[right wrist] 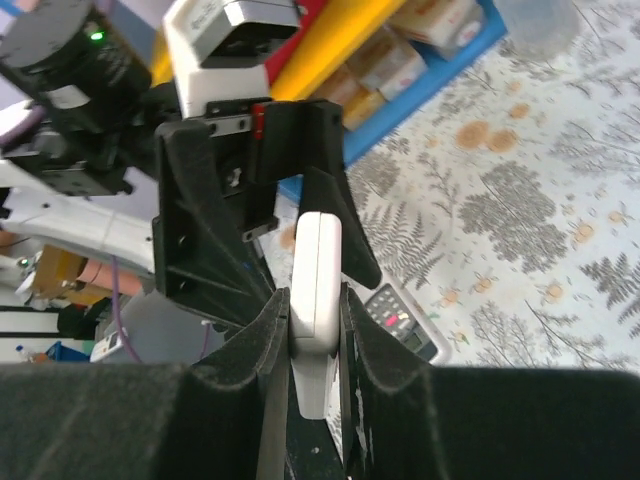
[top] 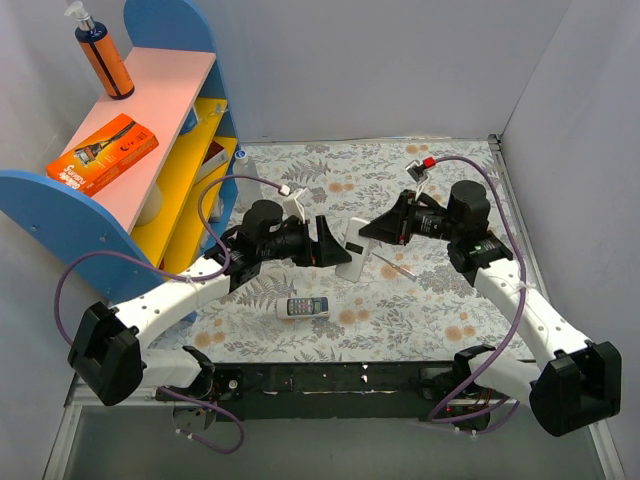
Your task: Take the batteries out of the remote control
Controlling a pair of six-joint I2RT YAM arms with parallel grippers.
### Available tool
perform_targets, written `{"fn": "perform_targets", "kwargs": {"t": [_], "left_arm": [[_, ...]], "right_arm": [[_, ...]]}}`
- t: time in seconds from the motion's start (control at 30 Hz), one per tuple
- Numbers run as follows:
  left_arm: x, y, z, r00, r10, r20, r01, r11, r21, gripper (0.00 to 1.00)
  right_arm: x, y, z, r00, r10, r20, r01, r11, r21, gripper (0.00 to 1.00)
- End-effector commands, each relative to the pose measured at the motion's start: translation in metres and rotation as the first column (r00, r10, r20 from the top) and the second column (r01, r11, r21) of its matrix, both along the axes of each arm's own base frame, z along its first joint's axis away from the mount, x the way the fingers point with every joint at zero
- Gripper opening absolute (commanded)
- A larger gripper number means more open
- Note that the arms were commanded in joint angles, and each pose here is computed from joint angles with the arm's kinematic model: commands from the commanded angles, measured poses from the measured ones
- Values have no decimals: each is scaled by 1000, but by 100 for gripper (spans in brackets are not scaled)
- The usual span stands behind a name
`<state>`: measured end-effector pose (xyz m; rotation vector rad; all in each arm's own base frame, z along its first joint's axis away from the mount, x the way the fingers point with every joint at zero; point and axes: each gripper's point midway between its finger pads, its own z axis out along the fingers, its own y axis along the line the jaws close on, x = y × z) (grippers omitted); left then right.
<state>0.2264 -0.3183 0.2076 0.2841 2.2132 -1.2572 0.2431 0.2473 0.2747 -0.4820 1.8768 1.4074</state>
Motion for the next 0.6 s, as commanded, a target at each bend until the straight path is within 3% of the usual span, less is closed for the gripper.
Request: {"fn": "perform_targets", "kwargs": {"t": [0.0, 0.13, 0.3, 0.57], "left_arm": [[-24, -12, 50, 991, -135, 7, 133, 958, -255, 78], [-45, -15, 80, 970, -236, 58, 239, 879, -413, 69], [-57, -15, 85, 954, -294, 48, 281, 834, -475, 55], [-58, -14, 81, 956, -292, 41, 273, 826, -492, 34]], "right_arm": [[-31, 6, 52, 979, 130, 158, -155, 976, 155, 1], [-40, 3, 71, 968, 120, 222, -167, 964, 209, 1], [-37, 4, 79, 968, 105, 226, -159, 959, 234, 1], [-34, 7, 57, 984, 129, 126, -157, 954, 254, 1]]}}
